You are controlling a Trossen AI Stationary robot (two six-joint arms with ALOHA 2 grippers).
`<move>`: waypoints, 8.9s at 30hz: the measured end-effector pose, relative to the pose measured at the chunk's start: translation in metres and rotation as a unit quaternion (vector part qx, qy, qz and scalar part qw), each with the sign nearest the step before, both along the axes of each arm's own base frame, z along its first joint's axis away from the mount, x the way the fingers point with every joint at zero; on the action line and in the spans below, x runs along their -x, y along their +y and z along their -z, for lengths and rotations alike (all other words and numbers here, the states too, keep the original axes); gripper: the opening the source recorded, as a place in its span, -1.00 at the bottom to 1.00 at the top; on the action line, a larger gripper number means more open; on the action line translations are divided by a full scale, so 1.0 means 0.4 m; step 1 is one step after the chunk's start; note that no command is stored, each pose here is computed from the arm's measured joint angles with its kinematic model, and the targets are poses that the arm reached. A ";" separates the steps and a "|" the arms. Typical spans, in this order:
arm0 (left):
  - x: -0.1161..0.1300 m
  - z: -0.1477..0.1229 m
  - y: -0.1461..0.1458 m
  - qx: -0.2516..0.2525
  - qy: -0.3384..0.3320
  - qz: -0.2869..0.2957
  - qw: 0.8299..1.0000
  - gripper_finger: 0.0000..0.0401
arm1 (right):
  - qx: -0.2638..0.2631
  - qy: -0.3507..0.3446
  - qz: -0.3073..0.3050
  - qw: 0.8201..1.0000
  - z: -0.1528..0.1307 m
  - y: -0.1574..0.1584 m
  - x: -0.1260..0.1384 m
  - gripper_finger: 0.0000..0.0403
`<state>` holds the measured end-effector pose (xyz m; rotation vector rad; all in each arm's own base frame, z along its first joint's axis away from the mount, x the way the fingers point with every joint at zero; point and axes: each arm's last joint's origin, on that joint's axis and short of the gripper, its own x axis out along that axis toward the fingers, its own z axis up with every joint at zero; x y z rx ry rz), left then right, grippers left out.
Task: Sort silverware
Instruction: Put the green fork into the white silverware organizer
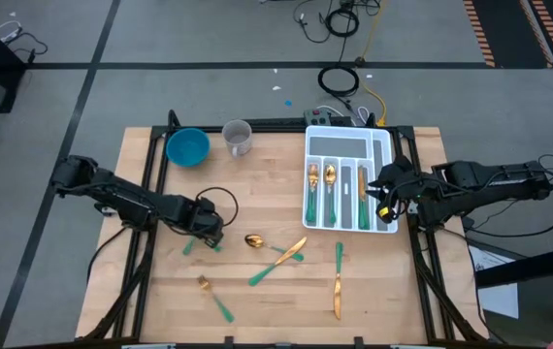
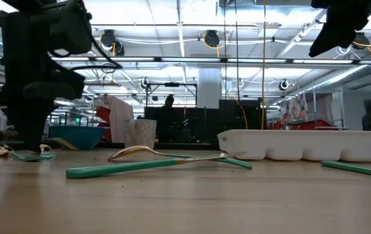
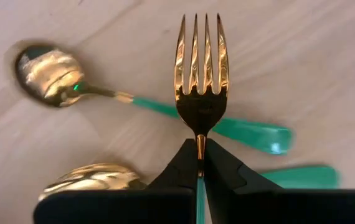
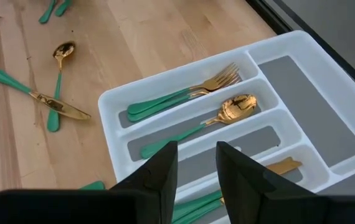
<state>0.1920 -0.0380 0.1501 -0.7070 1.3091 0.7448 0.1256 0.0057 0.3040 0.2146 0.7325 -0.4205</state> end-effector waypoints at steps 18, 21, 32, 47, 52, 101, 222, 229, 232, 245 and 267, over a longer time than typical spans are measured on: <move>-0.122 -0.328 -0.043 -0.081 -0.557 0.234 0.793 -0.95 | 0.074 -0.117 -0.128 0.982 0.030 0.018 0.005 -0.49; -0.119 -0.366 -0.055 -0.068 -0.667 0.316 0.671 -0.95 | 0.091 -0.190 -0.172 0.962 0.037 0.025 -0.001 -0.49; -0.147 -0.362 -0.080 -0.078 -0.777 0.426 0.457 -0.95 | 0.221 -0.380 -0.273 0.856 0.007 0.049 -0.063 -0.49; -0.300 -0.276 -0.036 0.022 -0.772 0.441 0.457 -0.94 | 0.228 -0.428 -0.342 0.805 0.041 0.089 -0.236 -0.49; -0.333 -0.267 -0.029 0.033 -0.765 0.457 0.454 -0.93 | 0.226 -0.418 -0.368 0.799 0.018 0.104 -0.297 -0.49; -0.356 -0.240 -0.026 0.101 -0.716 0.561 0.403 -0.92 | 0.151 -0.389 -0.521 0.745 -0.065 0.073 -0.516 -0.49; -0.384 -0.214 0.118 0.156 -0.476 0.421 0.756 -0.05 | 0.058 0.017 -0.252 0.966 -0.162 -0.263 -0.265 -1.00; -0.338 -0.282 0.095 0.149 -0.485 0.441 0.740 -0.05 | -0.062 0.078 -0.238 0.966 -0.078 -0.418 -0.303 -1.00; -0.303 -0.313 0.089 0.141 -0.481 0.449 0.740 -0.05 | -0.110 0.117 -0.225 0.961 -0.033 -0.472 -0.317 -1.00; -0.162 -0.433 0.065 0.020 -0.473 0.454 0.755 -0.05 | -0.221 0.141 -0.276 0.925 0.131 -0.575 -0.404 -1.00; -0.129 -0.432 0.042 -0.023 -0.431 0.462 0.775 -0.05 | -0.291 0.160 -0.281 0.900 0.363 -0.649 -0.455 -1.00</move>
